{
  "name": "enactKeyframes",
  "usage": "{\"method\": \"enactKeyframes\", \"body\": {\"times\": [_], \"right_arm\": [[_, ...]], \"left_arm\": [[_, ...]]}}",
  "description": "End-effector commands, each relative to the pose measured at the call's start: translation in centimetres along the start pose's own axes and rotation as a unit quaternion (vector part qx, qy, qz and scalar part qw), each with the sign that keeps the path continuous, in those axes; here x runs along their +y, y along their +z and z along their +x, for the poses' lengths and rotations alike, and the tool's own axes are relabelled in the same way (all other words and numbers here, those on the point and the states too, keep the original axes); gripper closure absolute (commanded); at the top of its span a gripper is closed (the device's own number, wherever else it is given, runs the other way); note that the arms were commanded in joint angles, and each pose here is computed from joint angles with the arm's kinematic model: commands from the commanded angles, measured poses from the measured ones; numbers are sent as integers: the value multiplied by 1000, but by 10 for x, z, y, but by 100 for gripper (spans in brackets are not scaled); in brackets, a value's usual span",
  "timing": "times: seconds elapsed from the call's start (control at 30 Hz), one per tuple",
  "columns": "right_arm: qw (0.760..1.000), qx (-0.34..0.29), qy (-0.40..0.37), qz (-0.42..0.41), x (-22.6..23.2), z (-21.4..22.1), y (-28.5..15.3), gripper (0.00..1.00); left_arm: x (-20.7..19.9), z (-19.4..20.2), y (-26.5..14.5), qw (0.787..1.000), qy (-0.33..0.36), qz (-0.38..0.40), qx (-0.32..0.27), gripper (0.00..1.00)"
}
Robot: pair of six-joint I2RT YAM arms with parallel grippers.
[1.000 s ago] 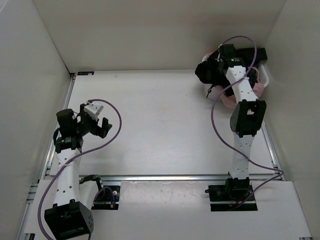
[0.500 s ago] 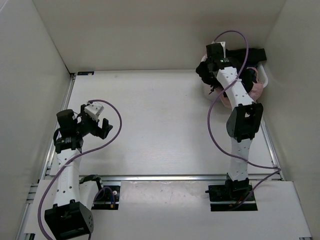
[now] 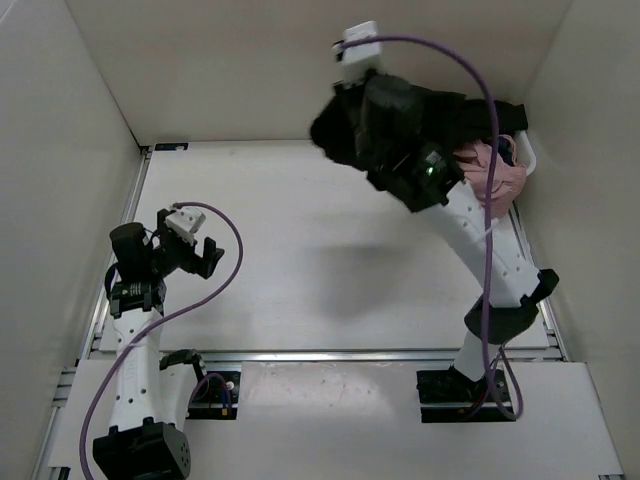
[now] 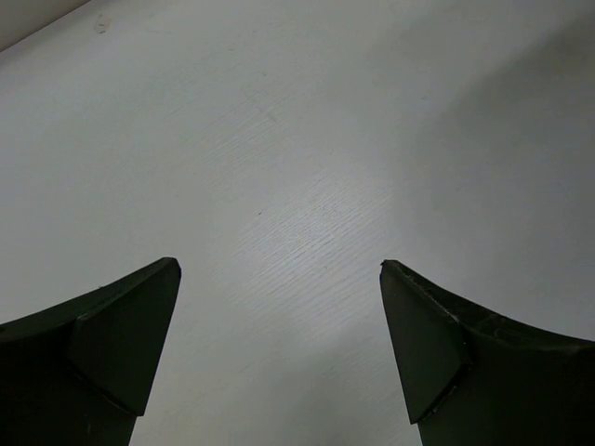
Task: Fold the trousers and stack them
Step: Grab the trousers from the pile
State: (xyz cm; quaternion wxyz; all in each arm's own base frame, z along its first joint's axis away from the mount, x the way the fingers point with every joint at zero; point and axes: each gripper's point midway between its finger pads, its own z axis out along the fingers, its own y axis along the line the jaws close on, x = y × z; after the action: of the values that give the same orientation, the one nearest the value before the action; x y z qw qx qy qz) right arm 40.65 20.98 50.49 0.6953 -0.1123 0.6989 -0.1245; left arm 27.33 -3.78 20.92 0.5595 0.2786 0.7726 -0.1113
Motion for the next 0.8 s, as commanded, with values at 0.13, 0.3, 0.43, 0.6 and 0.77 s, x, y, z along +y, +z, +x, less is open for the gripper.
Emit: {"method": "enactKeyframes", "body": {"times": [0.13, 0.3, 0.43, 0.6, 0.77], "right_arm": [[939, -267, 116, -186, 63, -175, -147, 100], [884, -279, 272, -259, 72, -202, -171, 100], [838, -291, 314, -337, 81, -216, -196, 100], [834, -261, 368, -318, 70, -209, -175, 100], [884, 73, 447, -117, 52, -5, -26, 100]], "left_arm": [[47, -38, -20, 989, -24, -142, -30, 0], [79, -74, -46, 968, -36, -240, -63, 0], [86, -107, -62, 960, -22, -261, -97, 0], [83, -117, -58, 965, -11, -241, -106, 0], [63, -105, -39, 981, 28, -171, -93, 0]]}}
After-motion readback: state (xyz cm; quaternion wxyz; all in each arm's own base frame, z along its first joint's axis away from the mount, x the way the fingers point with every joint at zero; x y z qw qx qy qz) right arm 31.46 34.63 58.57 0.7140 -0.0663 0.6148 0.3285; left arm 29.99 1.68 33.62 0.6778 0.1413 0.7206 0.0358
